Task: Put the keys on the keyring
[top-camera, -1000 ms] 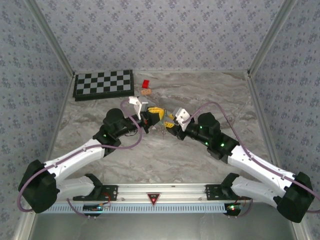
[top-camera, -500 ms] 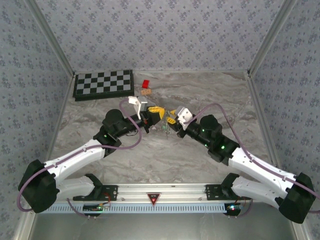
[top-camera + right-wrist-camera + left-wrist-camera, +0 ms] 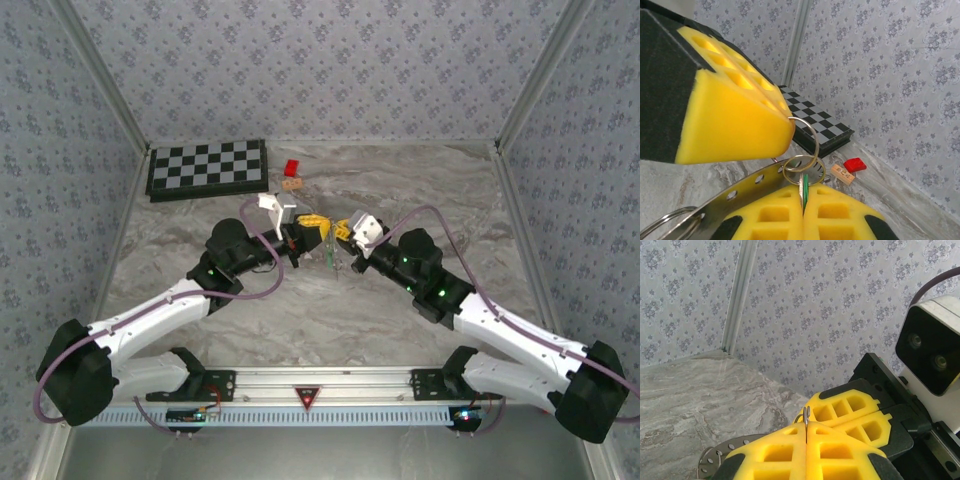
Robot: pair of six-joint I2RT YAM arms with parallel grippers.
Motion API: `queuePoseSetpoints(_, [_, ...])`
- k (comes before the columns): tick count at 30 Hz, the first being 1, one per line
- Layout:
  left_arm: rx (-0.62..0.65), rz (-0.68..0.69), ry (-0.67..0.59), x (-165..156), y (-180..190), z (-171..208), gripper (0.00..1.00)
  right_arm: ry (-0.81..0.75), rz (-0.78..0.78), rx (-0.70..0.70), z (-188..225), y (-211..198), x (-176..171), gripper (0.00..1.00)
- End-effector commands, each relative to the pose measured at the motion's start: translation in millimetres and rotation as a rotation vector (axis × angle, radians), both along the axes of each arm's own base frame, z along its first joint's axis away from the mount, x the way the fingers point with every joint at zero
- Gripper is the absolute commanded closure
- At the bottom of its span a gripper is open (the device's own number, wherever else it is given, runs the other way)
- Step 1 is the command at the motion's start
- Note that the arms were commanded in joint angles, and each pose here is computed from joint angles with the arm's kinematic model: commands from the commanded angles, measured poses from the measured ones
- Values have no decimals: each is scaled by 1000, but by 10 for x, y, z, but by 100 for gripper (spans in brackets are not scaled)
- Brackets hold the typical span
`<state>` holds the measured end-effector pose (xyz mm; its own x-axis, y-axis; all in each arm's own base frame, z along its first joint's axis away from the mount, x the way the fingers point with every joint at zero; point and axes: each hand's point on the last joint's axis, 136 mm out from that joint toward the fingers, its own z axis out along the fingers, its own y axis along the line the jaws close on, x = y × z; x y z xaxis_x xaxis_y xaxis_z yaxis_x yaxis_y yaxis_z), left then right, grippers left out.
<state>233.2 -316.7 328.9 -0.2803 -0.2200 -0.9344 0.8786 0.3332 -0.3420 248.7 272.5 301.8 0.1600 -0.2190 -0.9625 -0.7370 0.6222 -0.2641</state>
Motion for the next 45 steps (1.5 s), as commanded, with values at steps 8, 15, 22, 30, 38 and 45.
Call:
queuePoseSetpoints(8, [-91, -20, -98, -114, 41, 462, 100, 22, 99, -44, -126, 123, -146, 100])
queuePoseSetpoints(15, [-93, -12, -104, -105, 48, 473, 100, 37, 109, -82, -225, 134, -171, 100])
queuePoseSetpoints(22, [-85, -12, -105, -103, 44, 464, 100, 42, 99, -77, -228, 116, -167, 87])
queuePoseSetpoints(30, [-63, 11, -119, -107, 95, 437, 100, 110, 40, 58, -181, -166, -116, 72])
queuePoseSetpoints(38, [-57, 11, -115, -96, 98, 425, 100, 217, 77, 340, 182, -516, -7, 70])
queuePoseSetpoints(45, [-58, -1, -104, -95, 71, 411, 100, 282, 263, 477, 515, -361, -47, 69])
